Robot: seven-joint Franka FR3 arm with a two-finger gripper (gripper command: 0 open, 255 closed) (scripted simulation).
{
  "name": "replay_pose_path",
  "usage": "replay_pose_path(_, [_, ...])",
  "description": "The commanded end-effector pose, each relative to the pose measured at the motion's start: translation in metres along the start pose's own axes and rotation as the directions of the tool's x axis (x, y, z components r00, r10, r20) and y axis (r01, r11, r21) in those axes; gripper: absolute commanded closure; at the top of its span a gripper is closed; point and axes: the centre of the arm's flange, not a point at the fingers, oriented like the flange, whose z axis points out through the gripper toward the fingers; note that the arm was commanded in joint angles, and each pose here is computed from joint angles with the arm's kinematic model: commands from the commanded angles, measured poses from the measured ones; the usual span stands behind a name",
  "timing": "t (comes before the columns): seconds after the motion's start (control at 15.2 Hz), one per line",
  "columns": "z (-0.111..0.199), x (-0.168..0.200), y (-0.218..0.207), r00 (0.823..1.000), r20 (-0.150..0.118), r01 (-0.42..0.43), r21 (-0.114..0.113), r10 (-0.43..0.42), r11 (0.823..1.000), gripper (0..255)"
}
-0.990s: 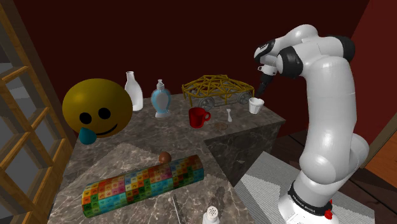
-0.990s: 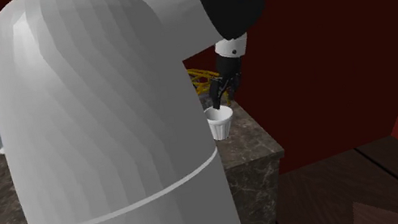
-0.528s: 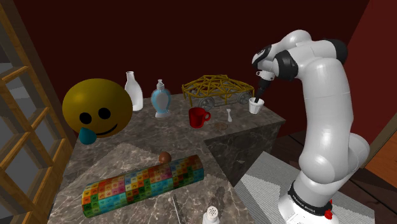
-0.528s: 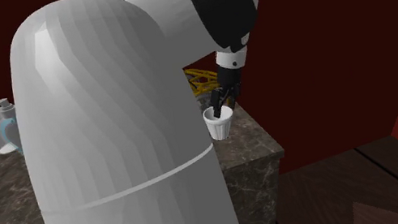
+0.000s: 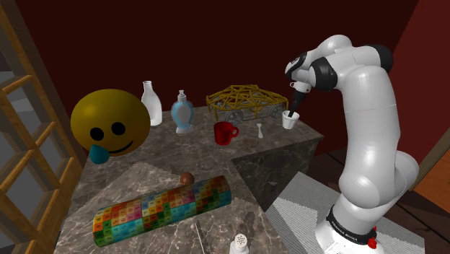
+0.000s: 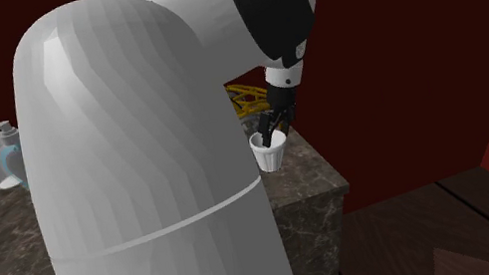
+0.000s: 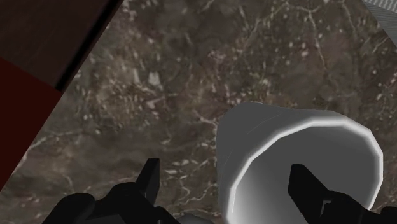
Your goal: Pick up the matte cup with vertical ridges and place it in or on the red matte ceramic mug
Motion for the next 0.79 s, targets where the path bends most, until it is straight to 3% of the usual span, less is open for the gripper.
replay_pose_path(0.0, [0.000, 0.000, 0.000, 1.000, 0.000, 0.000, 0.000, 0.000, 1.000, 255])
replay_pose_path(0.73, [-0.010, 0.001, -0.002, 1.000, 0.000, 0.000, 0.000, 0.000, 1.000, 255])
